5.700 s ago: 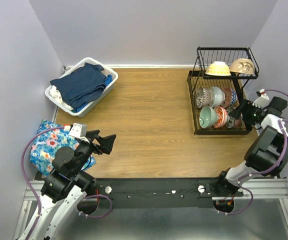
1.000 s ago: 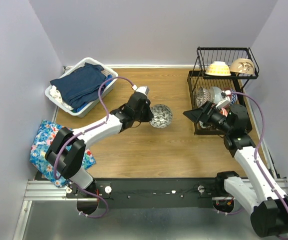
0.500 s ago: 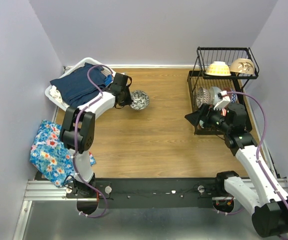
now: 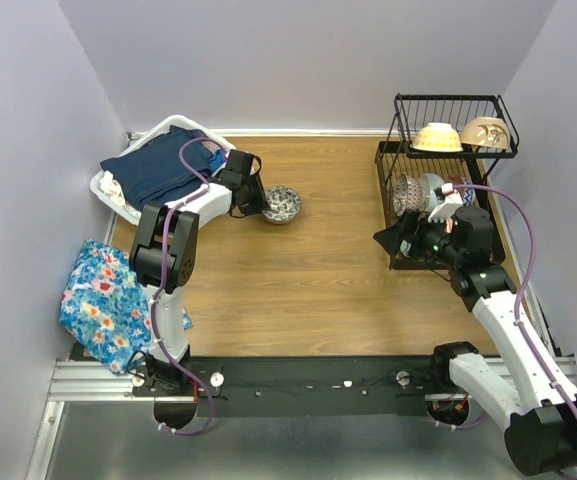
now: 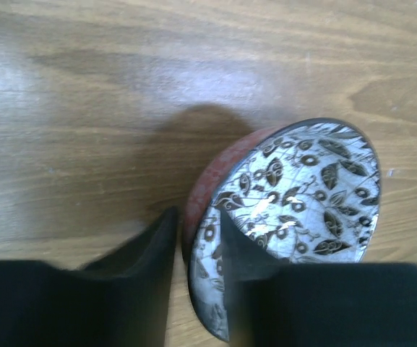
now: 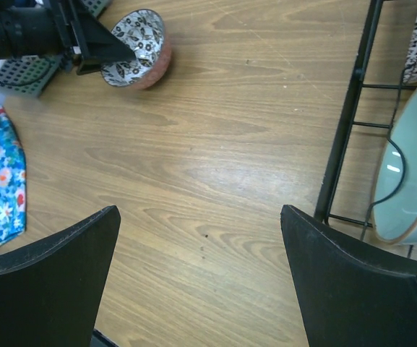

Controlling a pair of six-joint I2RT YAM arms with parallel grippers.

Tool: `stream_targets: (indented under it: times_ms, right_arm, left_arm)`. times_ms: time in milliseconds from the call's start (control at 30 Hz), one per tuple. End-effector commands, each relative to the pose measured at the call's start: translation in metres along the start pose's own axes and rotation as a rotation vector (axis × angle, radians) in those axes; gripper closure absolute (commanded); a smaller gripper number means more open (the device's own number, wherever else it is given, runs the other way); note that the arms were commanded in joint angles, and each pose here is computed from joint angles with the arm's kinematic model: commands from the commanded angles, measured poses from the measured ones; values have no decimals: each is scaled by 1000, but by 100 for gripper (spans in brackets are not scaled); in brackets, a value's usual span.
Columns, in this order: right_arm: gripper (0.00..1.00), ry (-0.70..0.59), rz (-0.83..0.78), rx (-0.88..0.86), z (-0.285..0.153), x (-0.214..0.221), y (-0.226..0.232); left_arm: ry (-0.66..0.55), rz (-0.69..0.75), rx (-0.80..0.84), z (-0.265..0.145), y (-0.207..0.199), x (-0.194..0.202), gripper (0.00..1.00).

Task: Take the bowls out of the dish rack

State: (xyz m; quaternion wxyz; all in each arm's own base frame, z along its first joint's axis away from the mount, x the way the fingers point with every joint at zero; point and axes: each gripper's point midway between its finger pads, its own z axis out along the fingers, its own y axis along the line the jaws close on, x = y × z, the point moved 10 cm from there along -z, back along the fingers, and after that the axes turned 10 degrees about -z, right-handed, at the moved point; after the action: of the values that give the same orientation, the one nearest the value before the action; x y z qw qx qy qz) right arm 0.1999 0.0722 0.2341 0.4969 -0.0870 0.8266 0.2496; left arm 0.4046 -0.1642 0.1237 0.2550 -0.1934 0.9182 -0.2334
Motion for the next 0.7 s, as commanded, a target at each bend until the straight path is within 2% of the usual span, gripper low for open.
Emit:
stream_targets:
  times_ms: [0,33,133,200,267,500,533,667]
  right_arm:
    - [0,-9,-40,54,-8,-8,0]
    - [0,-10,-45,61,-8,-8,0]
    - [0,-12,-48,77,-10,-10,0]
    - [0,-28,-55,89,-14,-14,1]
    - [0,-35,-63,120,-16,-16,0]
    - [0,-61,-77,267,-31,-25,-5]
    - [0,-62,-78,305,-34,-26,-7]
    - [0,-65,-59,456,-41,-28,-15]
  left_arm:
    - [-36,16,68,-12,-9,-6,45]
    - [-44,27,71,-18,-9,-6,31]
    - [-63,46,71,-33,-10,-6,15]
    - [-81,70,56,-42,-9,-6,11]
    - [-111,101,43,-58,-8,-7,2]
    - [-155,213,37,-118,-4,2,2]
    - [-184,237,62,-137,-7,3,2]
    - [-216,273,83,-173,11,27,2]
